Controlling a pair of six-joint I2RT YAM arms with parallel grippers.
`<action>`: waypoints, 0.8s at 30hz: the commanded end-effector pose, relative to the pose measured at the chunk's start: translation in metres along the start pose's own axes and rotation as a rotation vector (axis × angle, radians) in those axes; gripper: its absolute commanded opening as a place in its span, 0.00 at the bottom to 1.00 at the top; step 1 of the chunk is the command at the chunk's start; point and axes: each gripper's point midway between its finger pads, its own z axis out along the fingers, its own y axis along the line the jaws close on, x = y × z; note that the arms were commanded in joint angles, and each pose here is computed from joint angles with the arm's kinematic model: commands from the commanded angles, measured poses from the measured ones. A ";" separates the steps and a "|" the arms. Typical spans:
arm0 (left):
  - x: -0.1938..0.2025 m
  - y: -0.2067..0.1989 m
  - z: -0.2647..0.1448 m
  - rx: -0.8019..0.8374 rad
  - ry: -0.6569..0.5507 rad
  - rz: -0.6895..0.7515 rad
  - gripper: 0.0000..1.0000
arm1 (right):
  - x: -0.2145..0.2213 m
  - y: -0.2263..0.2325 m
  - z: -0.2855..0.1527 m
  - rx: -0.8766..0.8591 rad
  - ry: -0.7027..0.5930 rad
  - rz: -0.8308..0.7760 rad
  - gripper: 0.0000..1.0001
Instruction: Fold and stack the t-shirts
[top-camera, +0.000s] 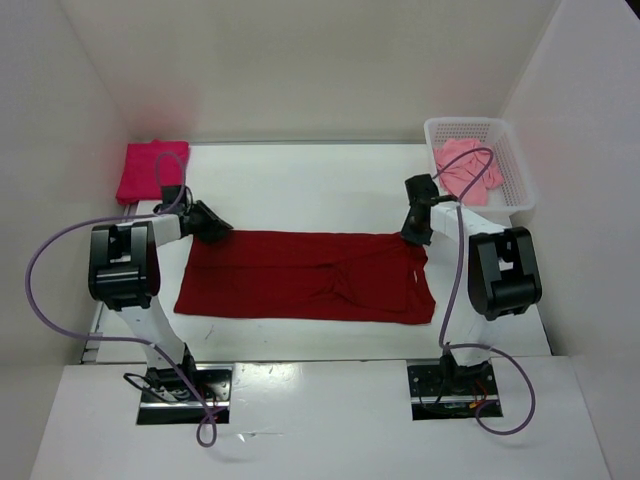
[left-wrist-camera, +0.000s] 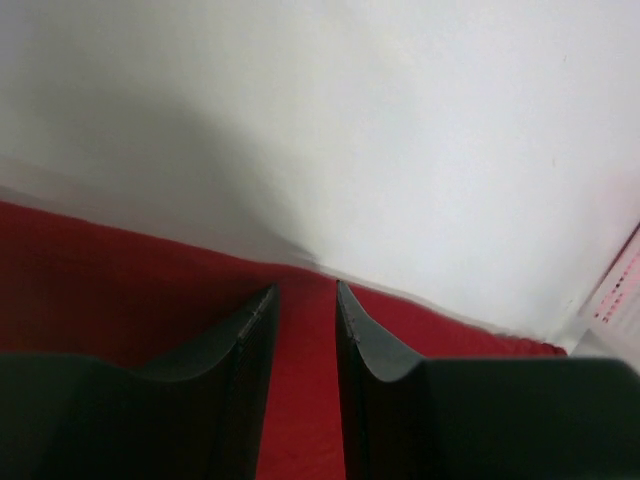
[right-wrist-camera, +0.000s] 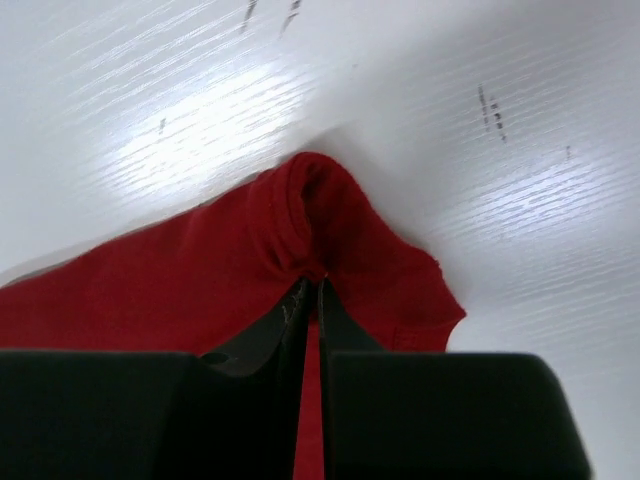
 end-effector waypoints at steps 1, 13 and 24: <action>-0.006 0.020 0.004 -0.032 -0.008 -0.036 0.37 | -0.013 -0.016 0.012 0.060 -0.025 0.038 0.11; -0.020 -0.045 -0.069 0.102 -0.115 0.099 0.37 | -0.038 0.002 -0.064 -0.132 -0.100 0.060 0.43; 0.041 -0.067 -0.076 0.158 -0.011 0.227 0.37 | 0.079 0.090 -0.067 -0.408 0.107 0.037 0.02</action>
